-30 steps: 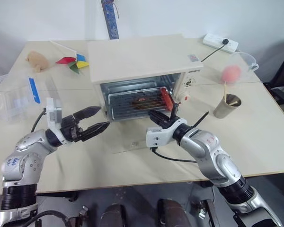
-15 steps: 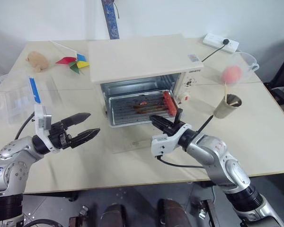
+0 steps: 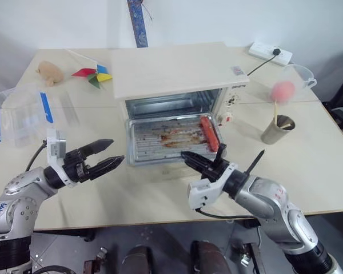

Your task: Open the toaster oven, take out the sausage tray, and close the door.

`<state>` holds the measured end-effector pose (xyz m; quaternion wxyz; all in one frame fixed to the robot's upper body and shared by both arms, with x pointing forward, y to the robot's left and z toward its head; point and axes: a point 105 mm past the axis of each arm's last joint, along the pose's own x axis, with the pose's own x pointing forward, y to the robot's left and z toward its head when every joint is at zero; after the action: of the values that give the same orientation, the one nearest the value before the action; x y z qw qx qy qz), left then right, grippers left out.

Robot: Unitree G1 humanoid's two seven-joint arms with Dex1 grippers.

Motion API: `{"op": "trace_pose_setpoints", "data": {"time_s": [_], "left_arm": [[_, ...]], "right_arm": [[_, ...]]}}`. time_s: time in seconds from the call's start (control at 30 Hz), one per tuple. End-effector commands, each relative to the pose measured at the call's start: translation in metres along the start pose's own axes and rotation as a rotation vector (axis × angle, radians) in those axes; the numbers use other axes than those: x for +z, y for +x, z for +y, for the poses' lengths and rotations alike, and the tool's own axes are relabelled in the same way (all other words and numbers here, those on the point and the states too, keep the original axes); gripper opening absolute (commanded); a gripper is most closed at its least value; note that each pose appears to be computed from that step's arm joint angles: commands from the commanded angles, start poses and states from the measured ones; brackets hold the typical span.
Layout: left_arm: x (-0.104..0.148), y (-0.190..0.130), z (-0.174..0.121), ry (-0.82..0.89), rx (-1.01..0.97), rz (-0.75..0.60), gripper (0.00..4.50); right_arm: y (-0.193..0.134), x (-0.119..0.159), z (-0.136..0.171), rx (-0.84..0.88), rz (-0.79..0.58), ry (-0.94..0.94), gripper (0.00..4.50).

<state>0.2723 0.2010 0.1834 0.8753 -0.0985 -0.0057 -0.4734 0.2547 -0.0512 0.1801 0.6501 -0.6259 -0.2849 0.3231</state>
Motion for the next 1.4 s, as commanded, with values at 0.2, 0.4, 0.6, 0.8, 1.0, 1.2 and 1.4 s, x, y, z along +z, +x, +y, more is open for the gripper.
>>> {"op": "trace_pose_setpoints", "data": {"time_s": [0.2, 0.4, 0.6, 0.8, 1.0, 1.2, 1.4], "left_arm": [[-0.001, 0.004, -0.016, -0.209, 0.019, 0.021, 4.5], [-0.014, 0.02, -0.029, -0.478, -0.021, 0.112, 4.5], [-0.014, 0.027, -0.036, -0.629, -0.044, 0.089, 4.5], [-0.016, 0.027, -0.034, -0.743, -0.015, 0.07, 4.32], [-0.021, 0.029, -0.038, -0.783, -0.007, 0.091, 2.8], [-0.035, 0.033, -0.046, -0.821, -0.012, 0.181, 1.11], [-0.041, 0.033, -0.049, -0.86, -0.009, 0.218, 0.01]], "right_arm": [[-0.02, 0.007, -0.01, -0.024, -0.078, -0.084, 0.0], [-0.023, 0.009, -0.008, -0.022, -0.135, -0.099, 0.0], [-0.022, 0.01, -0.008, -0.027, -0.162, -0.101, 0.0], [-0.022, 0.009, -0.01, -0.03, -0.164, -0.092, 0.0], [-0.023, 0.01, -0.01, -0.033, -0.173, -0.078, 0.0], [-0.02, 0.011, -0.013, -0.041, -0.193, -0.061, 0.0], [-0.016, 0.013, -0.014, -0.024, -0.207, 0.008, 0.0]]}}
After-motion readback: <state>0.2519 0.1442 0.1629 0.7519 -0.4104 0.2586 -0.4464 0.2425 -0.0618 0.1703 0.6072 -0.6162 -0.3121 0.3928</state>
